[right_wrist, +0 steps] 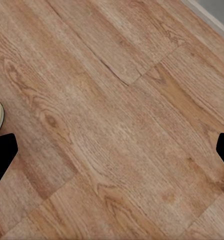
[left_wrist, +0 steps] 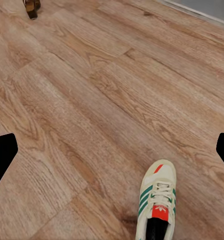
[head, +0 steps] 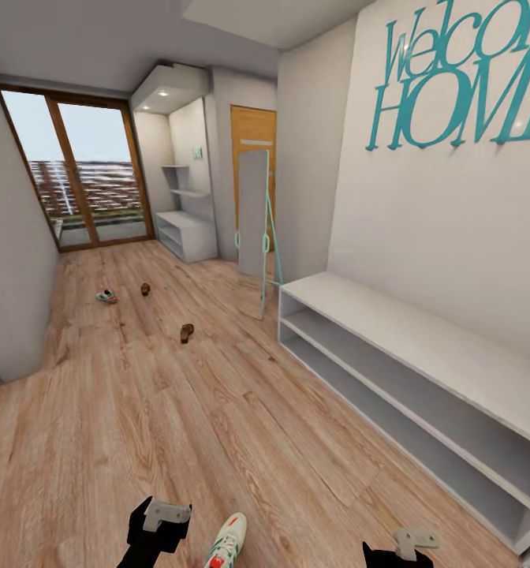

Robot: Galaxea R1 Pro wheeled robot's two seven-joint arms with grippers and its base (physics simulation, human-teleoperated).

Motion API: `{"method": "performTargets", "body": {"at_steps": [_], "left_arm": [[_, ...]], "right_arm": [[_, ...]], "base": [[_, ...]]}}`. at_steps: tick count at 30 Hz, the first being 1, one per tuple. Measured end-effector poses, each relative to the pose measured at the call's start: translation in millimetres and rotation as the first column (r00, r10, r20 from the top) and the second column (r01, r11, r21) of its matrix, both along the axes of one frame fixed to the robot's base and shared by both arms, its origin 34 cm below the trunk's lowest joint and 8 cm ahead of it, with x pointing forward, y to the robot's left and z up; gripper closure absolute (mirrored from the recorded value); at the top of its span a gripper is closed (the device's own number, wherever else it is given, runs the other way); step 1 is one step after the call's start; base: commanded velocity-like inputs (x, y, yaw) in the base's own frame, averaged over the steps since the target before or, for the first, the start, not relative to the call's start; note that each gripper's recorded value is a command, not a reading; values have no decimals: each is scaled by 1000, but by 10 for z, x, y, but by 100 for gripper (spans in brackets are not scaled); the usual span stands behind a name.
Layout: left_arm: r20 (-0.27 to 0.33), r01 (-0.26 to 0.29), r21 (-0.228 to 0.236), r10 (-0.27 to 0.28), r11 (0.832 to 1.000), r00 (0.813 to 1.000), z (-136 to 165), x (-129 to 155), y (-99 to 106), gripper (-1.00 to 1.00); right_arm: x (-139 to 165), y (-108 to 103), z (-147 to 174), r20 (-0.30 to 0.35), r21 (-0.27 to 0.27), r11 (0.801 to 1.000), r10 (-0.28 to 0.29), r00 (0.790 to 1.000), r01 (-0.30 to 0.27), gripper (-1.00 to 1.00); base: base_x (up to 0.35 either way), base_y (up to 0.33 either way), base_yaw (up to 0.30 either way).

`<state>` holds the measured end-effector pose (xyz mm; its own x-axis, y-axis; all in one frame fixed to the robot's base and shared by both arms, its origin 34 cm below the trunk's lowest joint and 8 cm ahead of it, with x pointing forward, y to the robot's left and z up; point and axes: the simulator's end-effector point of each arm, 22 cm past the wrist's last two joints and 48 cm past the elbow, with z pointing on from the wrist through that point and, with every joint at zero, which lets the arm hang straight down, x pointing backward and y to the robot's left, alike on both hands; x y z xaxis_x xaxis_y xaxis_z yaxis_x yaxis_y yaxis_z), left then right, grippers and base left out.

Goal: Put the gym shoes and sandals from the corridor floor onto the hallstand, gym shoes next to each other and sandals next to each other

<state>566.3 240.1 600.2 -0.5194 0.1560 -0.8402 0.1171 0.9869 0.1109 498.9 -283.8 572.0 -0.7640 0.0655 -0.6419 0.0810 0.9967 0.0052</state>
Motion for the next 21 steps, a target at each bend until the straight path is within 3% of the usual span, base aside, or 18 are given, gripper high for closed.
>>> {"method": "performTargets", "body": {"at_steps": [15, 18, 21], "left_arm": [[-10, 0, 0, 0, 1000, 1000, -169, -30, 0, -100], [-14, 1, -1, -1, 1000, 1000, -241, -42, -10, -100], [-18, 6, 4, -6, 1000, 1000, -315, -56, -13, -100]], "right_arm": [[3, -9, -120, -1, -1, 1000, -2, 1000, 2, -100], [81, -120, -35, -4, -3, 1000, -30, 1000, 30, -100], [99, -291, 75, -50, -2, 997, -73, 996, 73, -100]], "base": [[0, 0, 52], [0, 0, 136], [0, 0, 141]]}}
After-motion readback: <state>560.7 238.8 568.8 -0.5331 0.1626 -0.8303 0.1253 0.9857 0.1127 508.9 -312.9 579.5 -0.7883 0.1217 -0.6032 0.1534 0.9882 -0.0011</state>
